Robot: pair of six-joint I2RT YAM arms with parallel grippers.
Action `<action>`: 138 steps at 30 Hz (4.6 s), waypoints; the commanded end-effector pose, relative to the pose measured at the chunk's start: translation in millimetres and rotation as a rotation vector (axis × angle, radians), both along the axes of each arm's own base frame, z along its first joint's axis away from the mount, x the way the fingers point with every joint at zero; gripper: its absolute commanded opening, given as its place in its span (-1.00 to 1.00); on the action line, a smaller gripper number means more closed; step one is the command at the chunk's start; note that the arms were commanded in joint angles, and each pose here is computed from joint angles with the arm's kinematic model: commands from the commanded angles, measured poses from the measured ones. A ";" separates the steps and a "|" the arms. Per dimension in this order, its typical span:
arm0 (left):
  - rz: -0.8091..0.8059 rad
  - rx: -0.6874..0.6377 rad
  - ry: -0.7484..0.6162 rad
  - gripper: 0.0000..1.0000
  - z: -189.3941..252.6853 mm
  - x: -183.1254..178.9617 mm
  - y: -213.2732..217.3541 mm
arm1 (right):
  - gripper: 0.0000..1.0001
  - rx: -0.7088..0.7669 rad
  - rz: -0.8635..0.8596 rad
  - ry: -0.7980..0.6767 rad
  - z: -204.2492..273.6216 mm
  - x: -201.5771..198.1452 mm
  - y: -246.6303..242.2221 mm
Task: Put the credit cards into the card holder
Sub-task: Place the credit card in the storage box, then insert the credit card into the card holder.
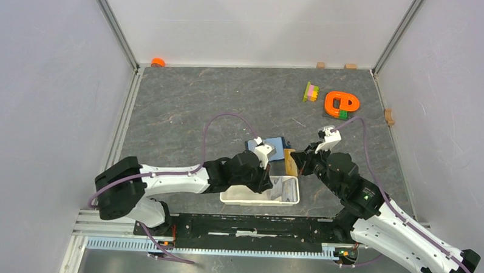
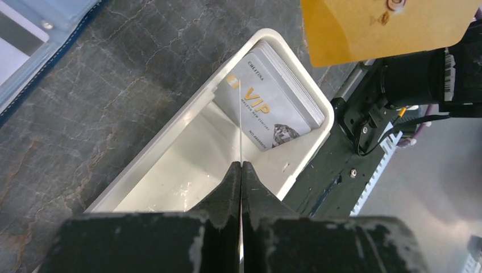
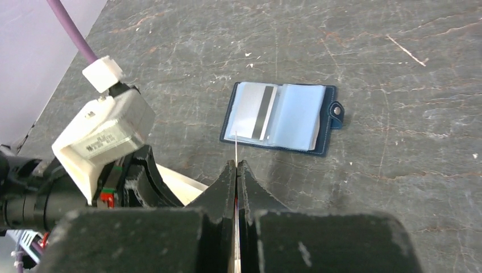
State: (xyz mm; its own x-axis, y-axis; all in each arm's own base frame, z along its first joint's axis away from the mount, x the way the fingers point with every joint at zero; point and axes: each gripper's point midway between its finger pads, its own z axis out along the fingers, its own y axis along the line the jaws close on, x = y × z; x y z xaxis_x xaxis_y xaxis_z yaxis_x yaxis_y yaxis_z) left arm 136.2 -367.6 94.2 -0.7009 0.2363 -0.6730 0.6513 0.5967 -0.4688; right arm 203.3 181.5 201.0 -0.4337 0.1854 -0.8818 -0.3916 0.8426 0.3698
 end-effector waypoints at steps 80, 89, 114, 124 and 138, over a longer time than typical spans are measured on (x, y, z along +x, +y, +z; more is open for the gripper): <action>0.278 -0.328 0.176 -0.96 89.9 134.4 76.2 | 0.72 -0.110 -0.014 -0.007 -10.7 111.4 -13.9; 0.262 -0.134 0.299 -0.96 48.1 157.9 78.8 | 0.50 -0.300 -0.020 0.171 -80.4 120.4 -3.7; 0.242 -0.120 0.404 -0.96 12.2 186.1 31.2 | -0.60 -0.516 -0.181 0.284 -147.7 141.9 -24.7; 0.234 -0.155 0.531 -0.96 -9.4 181.5 15.4 | -1.00 -0.559 -0.220 0.315 -156.8 137.4 -37.2; 0.278 -0.125 0.656 -0.96 -40.9 167.9 20.1 | -1.00 -0.575 -0.238 0.337 -161.4 135.8 -41.8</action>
State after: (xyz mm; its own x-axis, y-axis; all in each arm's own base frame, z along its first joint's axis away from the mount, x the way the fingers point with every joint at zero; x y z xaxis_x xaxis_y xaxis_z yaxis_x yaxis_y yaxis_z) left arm 305.4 -343.0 52.1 -0.9901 -0.0419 -0.1336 0.0768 0.6353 -0.7684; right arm 327.1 138.4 29.5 -0.7231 -0.1687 -0.6698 -0.1455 0.9852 -0.0910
